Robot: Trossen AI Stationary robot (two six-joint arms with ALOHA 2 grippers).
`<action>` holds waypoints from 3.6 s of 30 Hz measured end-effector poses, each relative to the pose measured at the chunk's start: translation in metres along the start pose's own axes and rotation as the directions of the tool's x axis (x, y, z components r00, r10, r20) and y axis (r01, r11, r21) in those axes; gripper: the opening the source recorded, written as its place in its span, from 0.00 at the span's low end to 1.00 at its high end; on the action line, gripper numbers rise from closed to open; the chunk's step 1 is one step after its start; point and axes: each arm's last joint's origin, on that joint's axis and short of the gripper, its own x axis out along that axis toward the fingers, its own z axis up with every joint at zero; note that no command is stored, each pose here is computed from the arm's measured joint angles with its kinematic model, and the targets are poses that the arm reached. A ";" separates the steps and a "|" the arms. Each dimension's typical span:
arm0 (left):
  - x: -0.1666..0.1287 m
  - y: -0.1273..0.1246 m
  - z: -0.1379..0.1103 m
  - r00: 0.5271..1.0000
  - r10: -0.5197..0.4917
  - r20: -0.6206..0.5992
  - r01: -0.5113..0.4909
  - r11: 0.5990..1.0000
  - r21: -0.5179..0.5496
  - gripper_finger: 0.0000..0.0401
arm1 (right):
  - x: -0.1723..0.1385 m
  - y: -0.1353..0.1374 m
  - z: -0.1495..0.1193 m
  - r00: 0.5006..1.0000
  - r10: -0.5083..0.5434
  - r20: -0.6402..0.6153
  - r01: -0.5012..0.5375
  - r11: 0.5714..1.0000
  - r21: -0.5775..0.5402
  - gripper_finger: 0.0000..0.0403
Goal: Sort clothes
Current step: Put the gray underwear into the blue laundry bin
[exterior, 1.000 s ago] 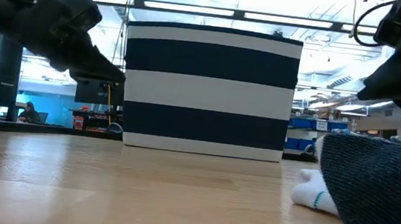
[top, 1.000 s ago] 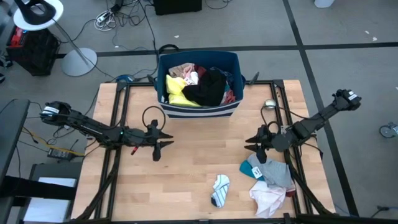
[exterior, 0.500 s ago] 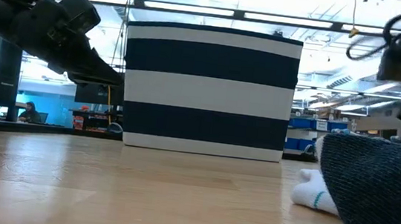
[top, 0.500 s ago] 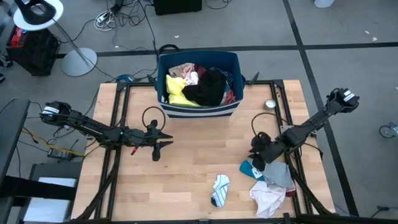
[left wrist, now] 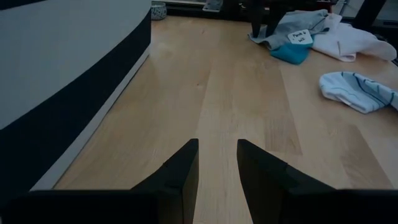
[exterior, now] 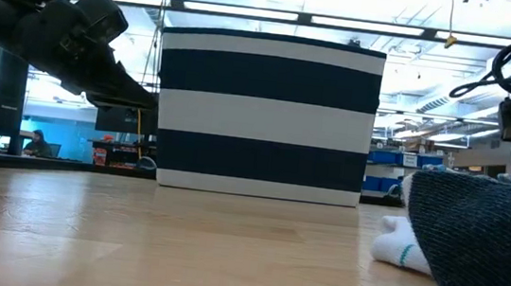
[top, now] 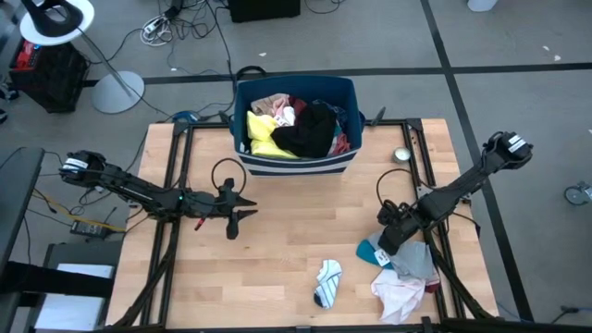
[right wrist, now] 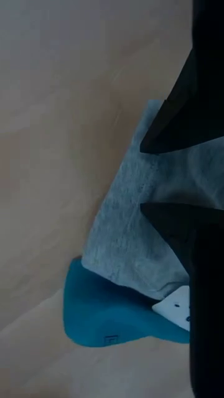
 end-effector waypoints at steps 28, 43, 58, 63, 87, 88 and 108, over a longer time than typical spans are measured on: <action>0.000 0.000 0.000 1.000 0.006 -0.004 -0.006 1.000 0.001 0.29 | 0.006 -0.011 0.067 0.927 -0.249 0.279 0.299 0.942 -0.151 0.00; 0.000 0.000 -0.001 1.000 0.007 -0.007 -0.006 0.999 0.051 0.29 | -0.141 0.038 0.131 0.848 -0.242 0.471 0.388 0.889 -0.243 0.00; 0.000 0.001 -0.002 1.000 0.024 -0.007 -0.023 0.996 0.086 0.29 | -0.272 0.034 0.214 0.521 0.007 0.854 0.343 0.914 -0.217 0.00; 0.000 0.001 -0.002 1.000 0.024 -0.004 -0.023 0.996 0.085 0.29 | -0.278 0.029 0.250 0.483 0.033 0.875 0.372 0.897 -0.239 0.00; 0.000 0.002 -0.003 0.999 0.030 -0.012 -0.028 0.990 0.137 0.29 | -0.194 -0.018 0.383 0.705 -0.036 0.708 0.292 0.925 -0.244 0.00; 0.000 0.002 -0.003 0.999 0.030 -0.012 -0.028 0.990 0.137 0.29 | -0.184 -0.020 0.387 0.732 -0.041 0.680 0.281 0.928 -0.246 0.00; 0.000 0.002 -0.003 0.999 0.030 -0.011 -0.028 0.990 0.137 0.29 | -0.037 -0.052 0.421 0.949 0.002 0.315 0.070 0.974 -0.217 0.07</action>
